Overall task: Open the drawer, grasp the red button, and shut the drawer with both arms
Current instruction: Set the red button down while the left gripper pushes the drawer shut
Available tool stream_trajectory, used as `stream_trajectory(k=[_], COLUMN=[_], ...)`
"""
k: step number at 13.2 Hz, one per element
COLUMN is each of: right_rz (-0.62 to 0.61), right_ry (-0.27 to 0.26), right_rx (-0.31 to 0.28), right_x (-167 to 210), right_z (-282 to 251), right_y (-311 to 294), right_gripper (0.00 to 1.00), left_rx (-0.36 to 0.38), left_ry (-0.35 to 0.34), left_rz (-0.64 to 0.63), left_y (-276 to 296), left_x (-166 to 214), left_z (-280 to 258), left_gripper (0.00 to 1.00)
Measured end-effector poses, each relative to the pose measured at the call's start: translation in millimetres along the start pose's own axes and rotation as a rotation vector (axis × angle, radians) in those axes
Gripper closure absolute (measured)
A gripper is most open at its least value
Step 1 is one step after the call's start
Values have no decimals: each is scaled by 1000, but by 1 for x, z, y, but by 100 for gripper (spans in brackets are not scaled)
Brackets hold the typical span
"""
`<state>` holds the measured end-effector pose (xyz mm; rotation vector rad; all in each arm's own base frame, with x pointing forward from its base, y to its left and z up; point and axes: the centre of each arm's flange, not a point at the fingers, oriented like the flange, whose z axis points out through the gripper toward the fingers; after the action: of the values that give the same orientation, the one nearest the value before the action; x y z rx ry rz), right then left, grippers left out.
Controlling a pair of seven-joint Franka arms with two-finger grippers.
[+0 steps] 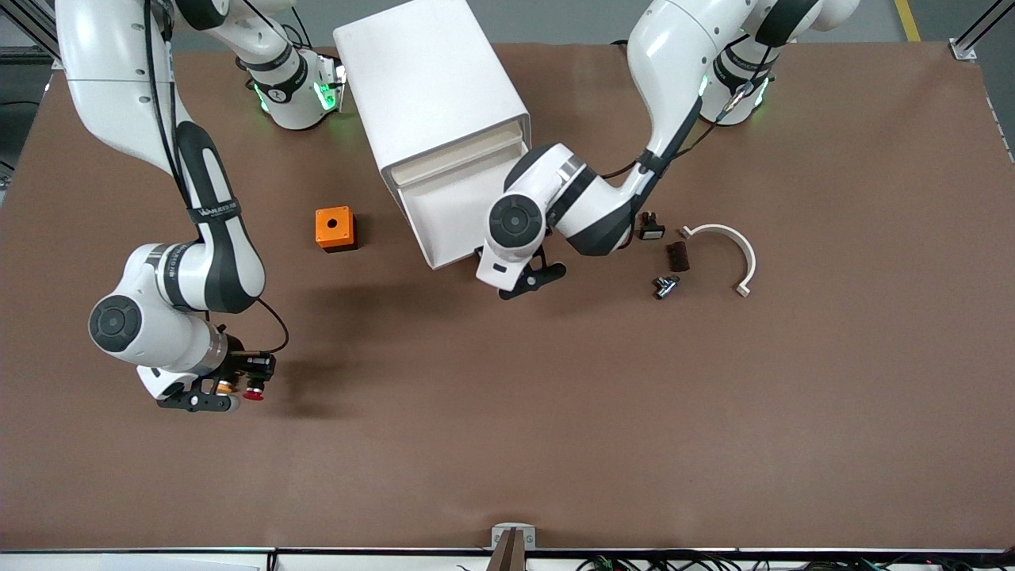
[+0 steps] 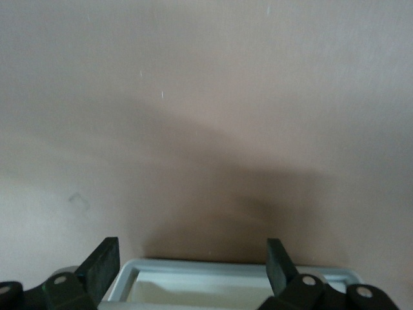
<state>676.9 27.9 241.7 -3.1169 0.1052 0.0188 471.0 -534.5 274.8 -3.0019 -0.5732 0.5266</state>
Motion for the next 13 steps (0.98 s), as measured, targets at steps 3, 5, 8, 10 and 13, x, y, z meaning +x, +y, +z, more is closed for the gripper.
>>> stream_trajectory(k=[3,5,8,10,13], right_rz=[0,0,3,5,5], right_ry=[-3,-13,-18,-19,1], right_rx=[-11,-13,-16,-16,-14], right_x=[-8,-13,-20,-20,-16], right_z=[30,40,49,50,44], right_y=[10,10,12,12,12], right_gripper=[59,59,59,52,22], left_rx=[24,42,71,88,100], left_ry=[-35,-56,-63,-63,-59], left_rz=[-1,3,21,41,64], left_y=[3,6,9,11,13], left_x=[-36,-58,-82,-97,-114], left_z=[13,24,39,49,58], left_gripper=[0,0,0,0,0])
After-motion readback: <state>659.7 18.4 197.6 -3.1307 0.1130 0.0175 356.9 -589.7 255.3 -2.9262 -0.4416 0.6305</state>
